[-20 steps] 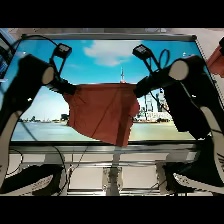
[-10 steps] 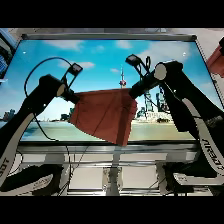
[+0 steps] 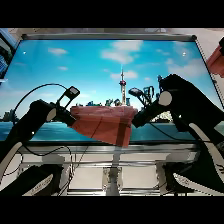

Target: Fold the clothes and pants, and hang the long-sleeved shirts on hangers.

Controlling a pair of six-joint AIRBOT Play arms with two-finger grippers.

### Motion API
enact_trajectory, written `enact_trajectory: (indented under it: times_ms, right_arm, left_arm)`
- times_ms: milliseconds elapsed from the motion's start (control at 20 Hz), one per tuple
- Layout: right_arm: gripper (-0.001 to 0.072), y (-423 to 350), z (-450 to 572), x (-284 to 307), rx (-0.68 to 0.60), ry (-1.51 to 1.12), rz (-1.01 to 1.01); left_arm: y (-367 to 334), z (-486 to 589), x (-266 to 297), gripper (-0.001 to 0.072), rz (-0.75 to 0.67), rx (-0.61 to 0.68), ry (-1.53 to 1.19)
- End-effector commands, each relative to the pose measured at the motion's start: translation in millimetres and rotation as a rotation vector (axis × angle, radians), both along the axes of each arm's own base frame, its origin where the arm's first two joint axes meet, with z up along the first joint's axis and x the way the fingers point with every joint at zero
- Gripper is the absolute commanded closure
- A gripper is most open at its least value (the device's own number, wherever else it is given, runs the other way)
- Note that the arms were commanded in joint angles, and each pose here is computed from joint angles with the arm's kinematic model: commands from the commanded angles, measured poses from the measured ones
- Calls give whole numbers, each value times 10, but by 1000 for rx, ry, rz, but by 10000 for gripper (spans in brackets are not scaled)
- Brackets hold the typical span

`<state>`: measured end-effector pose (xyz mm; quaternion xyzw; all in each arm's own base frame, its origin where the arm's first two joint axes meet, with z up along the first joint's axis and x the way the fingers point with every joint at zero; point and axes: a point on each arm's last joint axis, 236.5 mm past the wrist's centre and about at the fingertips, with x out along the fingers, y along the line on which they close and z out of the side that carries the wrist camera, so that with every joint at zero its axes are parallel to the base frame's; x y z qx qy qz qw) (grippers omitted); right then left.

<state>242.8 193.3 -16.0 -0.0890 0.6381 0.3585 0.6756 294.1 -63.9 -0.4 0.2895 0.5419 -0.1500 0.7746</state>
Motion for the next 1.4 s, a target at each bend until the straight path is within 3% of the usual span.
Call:
enact_trajectory:
  times_ms: [0, 200, 450, 750, 800, 850, 900, 950, 1000, 1050, 1100, 1200, 1350]
  right_arm:
    - [702, 218, -84, -279, 77, 67, -15]
    - [702, 226, -278, -554, 41, 140, -10]
    - [701, 183, -405, -707, 19, 193, -31]
    - [685, 213, -411, -749, 29, 221, -35]
    - [637, 217, -413, -765, 29, 232, -35]
    - [486, 227, -409, -794, 33, 248, -34]
    - [369, 238, -395, -826, 38, 263, -32]
    - [361, 233, -385, -860, 37, 277, -25]
    - [358, 215, -364, -912, 31, 297, -12]
    - [257, 197, -332, -957, 28, 312, 6]
    - [110, 182, -296, -968, 24, 311, 20]
    - [38, 151, -209, -845, 19, 244, 28]
    - [37, 18, -26, -511, 41, 125, -32]
  left_arm:
    - [-50, -80, -236, 686, -13, -12, 68]
    - [-30, -197, -578, 686, -51, 18, 213]
    - [-189, -444, -909, 685, -78, -56, 339]
    - [-167, -510, -976, 677, -75, -51, 361]
    - [-166, -510, -975, 675, -75, -50, 361]
    - [-166, -510, -975, 585, -75, -50, 361]
    - [-166, -509, -975, 415, -75, -50, 361]
    - [-165, -508, -977, 361, -75, -50, 361]
    - [-158, -505, -991, 361, -75, -47, 367]
    - [-144, -502, -1025, 342, -88, -39, 383]
    - [-126, -494, -1065, 340, -111, -28, 401]
    - [-91, -469, -1125, 276, -137, -14, 422]
    - [28, -380, -1058, 274, -101, -15, 372]
